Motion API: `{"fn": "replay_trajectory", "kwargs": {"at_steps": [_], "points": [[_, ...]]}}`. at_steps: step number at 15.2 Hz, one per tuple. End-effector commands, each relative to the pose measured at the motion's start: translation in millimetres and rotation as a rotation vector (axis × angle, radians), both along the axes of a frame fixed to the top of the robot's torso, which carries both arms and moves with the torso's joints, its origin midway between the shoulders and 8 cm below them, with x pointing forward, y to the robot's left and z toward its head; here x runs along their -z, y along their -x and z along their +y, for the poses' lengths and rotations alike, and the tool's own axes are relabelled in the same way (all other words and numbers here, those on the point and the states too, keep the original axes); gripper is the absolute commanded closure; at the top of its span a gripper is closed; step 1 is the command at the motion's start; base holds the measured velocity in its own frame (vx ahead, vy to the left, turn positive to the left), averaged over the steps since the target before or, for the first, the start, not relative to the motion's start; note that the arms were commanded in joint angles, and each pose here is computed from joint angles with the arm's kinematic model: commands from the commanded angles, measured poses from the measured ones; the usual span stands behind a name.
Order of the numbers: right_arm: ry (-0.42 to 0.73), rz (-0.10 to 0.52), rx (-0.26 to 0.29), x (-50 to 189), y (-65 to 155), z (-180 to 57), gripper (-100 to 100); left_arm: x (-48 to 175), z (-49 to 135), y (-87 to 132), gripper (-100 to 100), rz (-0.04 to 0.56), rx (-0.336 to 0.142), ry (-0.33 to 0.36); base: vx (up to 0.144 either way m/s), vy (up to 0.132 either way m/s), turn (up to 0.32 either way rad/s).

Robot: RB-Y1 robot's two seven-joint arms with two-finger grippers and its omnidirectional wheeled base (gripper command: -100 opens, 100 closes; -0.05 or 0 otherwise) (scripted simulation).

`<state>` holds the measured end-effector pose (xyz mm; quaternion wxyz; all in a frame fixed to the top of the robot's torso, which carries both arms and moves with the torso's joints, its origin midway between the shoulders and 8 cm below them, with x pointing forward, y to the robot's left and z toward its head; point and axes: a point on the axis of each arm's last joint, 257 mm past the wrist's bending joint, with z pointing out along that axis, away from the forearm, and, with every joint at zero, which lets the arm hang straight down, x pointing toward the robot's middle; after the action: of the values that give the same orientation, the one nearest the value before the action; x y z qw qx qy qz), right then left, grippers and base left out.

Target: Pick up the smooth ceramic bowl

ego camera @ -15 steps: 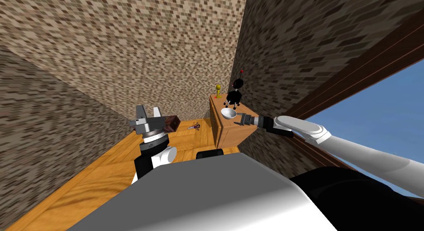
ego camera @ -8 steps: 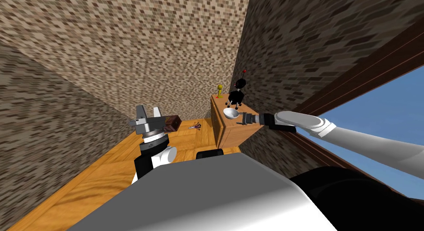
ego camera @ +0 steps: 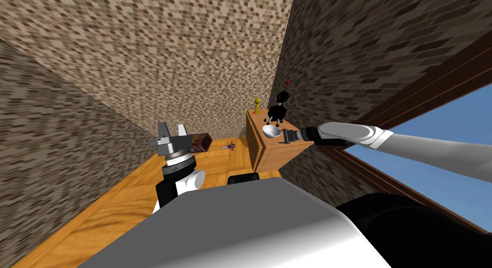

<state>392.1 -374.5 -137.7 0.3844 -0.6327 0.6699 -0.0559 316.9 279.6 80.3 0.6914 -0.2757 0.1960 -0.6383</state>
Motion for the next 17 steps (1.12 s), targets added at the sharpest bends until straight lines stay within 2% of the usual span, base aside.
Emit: {"fn": "replay_trajectory", "kwargs": {"at_steps": [1, 2, 7, 9, 17], "points": [[0.038, 0.006, -0.016, -0.5, -1.5, -4.0, -100, 0.0, 0.0, 0.0, 0, 0.000, 0.000, 0.000, -0.003, 0.042, 0.002], [0.104, 0.014, -0.034, 0.8, -3.0, -14.1, -100, 0.0, 0.0, 0.0, 0, 0.000, 0.000, 0.000, -0.003, 0.036, 0.020], [0.240, 0.036, -0.082, 1.1, -6.9, -31.8, -100, 0.0, 0.0, 0.0, 0, 0.000, 0.000, 0.000, -0.003, 0.050, 0.020], [0.342, 0.055, -0.115, 1.6, -9.4, -47.8, -100, 0.0, 0.0, 0.0, 0, 0.000, 0.000, 0.000, -0.007, 0.060, 0.019], [0.533, 0.098, -0.184, -0.5, -15.0, -74.5, -100, 0.0, 0.0, 0.0, 0, 0.000, 0.000, 0.000, -0.002, 0.048, 0.015]]}}
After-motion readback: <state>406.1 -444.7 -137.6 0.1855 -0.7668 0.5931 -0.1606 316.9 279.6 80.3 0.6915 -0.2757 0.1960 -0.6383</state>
